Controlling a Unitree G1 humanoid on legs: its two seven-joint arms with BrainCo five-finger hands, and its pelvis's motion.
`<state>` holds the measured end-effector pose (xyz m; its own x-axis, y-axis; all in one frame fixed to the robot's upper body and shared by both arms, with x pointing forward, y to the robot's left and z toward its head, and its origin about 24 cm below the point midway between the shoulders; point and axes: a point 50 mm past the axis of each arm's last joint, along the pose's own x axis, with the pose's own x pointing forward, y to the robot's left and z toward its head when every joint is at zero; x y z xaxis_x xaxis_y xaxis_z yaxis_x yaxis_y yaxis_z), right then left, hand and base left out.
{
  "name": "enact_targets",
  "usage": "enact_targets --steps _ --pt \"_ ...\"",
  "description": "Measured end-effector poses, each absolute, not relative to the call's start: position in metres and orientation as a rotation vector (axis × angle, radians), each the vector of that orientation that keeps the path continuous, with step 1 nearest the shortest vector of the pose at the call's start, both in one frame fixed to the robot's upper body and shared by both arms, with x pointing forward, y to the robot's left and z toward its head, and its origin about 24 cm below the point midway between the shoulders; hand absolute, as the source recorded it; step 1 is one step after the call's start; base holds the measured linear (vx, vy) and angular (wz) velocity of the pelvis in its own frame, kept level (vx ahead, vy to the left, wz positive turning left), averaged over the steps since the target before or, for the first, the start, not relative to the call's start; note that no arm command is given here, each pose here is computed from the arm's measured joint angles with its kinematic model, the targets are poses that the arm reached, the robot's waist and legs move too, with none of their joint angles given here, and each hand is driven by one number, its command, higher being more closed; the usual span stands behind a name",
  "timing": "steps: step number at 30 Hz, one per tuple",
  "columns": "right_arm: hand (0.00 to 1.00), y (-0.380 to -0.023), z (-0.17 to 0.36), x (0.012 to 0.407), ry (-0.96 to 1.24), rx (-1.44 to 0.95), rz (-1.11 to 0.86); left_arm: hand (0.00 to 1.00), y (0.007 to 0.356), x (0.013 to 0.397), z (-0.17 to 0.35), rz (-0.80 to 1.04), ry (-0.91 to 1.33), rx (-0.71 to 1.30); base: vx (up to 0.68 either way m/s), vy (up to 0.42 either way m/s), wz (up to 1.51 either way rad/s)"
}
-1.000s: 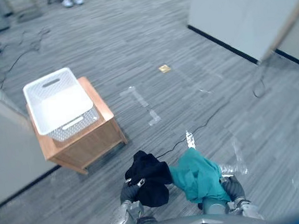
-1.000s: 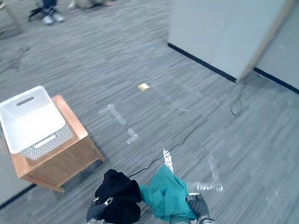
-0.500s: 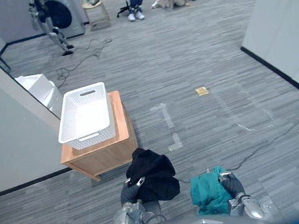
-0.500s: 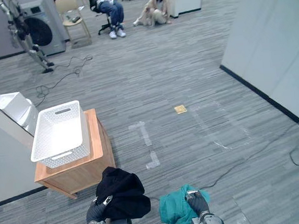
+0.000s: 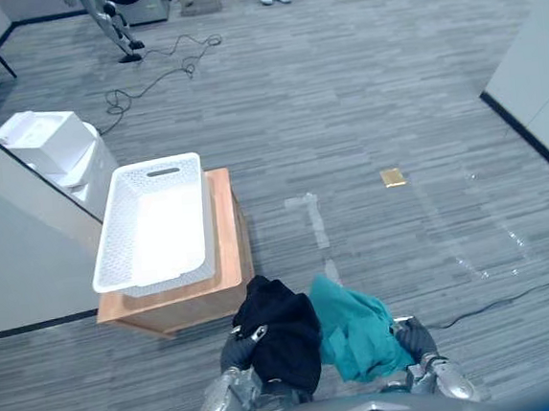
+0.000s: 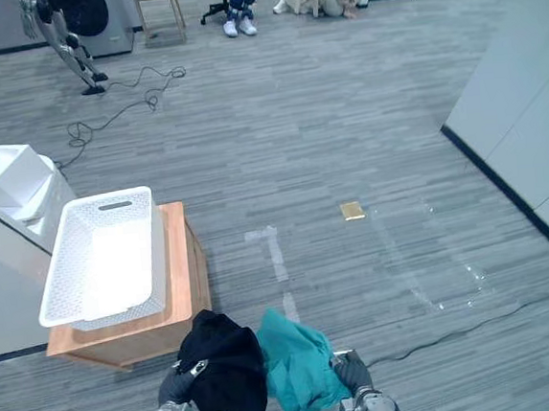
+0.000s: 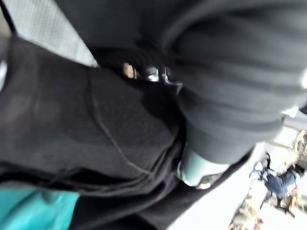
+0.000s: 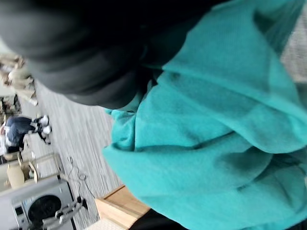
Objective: Tidy the bed and pick cloth on bed and put in laundry
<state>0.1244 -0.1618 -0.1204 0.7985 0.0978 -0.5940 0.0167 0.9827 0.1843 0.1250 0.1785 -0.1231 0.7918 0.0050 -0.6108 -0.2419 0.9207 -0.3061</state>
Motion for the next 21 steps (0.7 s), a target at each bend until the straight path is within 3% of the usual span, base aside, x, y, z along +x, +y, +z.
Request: enact_targets --steps 5,11,15,21 --pt "1.0 -0.159 -0.12 0.12 0.641 0.185 0.054 1.0 0.172 0.13 -0.123 0.124 0.657 -0.38 0.27 -0.145 0.85" --pt "1.0 -0.158 -0.12 0.113 0.613 0.213 0.026 1.0 0.174 0.126 -0.131 0.137 0.71 -0.358 0.29 -0.348 0.91" --pt "1.0 -0.182 -0.112 0.121 0.555 0.171 -0.031 1.0 0.153 0.12 -0.134 0.133 0.716 -0.421 0.27 -0.322 0.34" --pt "1.0 -0.18 -0.116 0.121 0.588 0.146 0.029 1.0 0.165 0.117 -0.131 0.214 0.653 -0.473 0.22 -0.194 0.11"
